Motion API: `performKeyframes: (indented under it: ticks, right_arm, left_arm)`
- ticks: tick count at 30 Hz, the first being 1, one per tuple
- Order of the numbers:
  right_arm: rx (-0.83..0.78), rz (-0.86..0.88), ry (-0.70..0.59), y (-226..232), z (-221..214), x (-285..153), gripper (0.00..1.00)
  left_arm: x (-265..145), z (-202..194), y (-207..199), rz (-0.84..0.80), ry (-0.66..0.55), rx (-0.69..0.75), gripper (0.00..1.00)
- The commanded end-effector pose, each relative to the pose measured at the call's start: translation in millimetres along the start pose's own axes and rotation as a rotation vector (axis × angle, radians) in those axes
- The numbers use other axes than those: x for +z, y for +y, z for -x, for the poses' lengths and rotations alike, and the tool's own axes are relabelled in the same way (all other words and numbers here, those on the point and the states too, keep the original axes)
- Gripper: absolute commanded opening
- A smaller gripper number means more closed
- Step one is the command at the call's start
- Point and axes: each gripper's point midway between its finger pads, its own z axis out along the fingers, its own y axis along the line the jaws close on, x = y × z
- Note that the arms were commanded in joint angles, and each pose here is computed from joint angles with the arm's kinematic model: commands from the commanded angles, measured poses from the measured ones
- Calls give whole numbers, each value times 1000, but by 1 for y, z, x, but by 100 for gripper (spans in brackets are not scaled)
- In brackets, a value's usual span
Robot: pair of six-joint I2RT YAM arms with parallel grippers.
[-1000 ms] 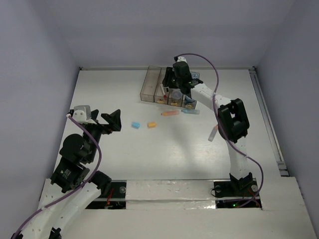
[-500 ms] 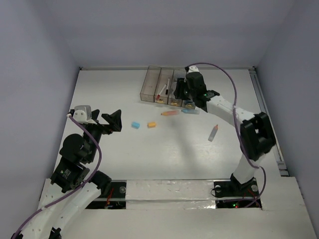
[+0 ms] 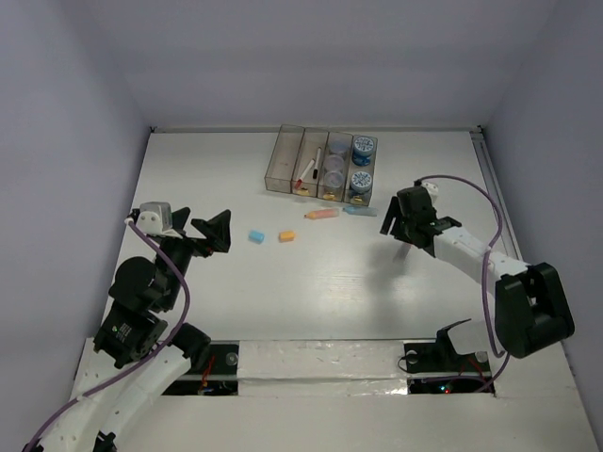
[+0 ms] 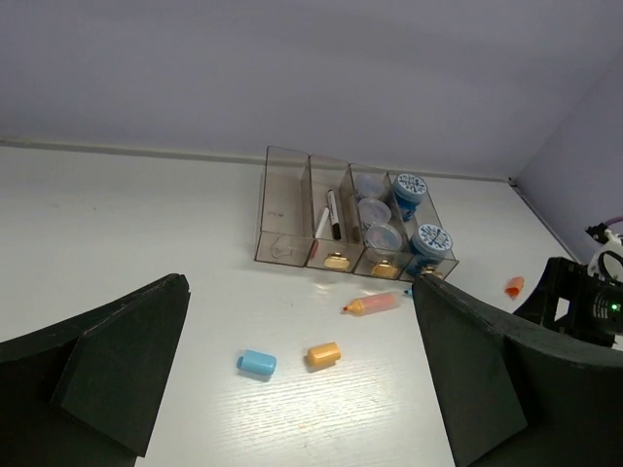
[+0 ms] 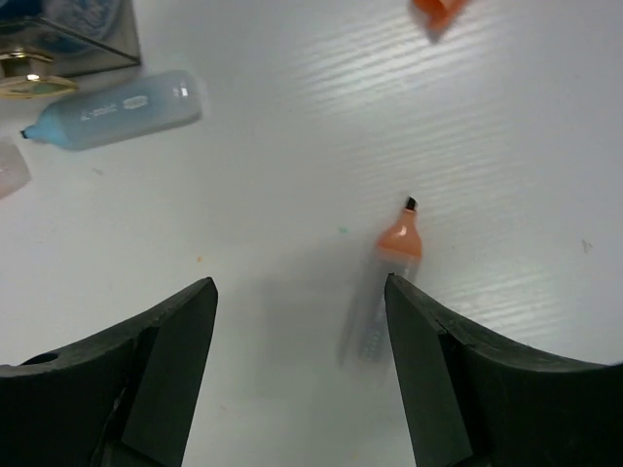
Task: Sort the stationery into containers
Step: Pick up the pen from the center of the board.
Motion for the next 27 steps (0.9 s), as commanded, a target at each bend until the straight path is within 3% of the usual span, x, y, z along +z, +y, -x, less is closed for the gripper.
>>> performKeyframes:
  ticks: [1,6,14,21,26,27]
  right_arm:
    - [87,-71,-3,-23,1,-13,76]
    - [114,-128,55,-44,-8,-5,78]
    - [76,-133,203,-37,-27,24,73]
    - [61,-150,286,-42,-49,27,57]
    - [58,-147,309,-44,-57,26,34]
    - [55,-138,309,-43,-58,27,25]
  left_arm:
    - [-2,13,-7,-38,-53,-25,99]
    - [-3,14,-11,-59,-52,-25,99]
    - [-4,13,-17,-95,-44,-30,99]
    - [-2,0,-52,-269,36,-57,99]
    - [1,-29,-93,-466,174,-156,99]
    - [2,-41,-103,-514,224,-171,99]
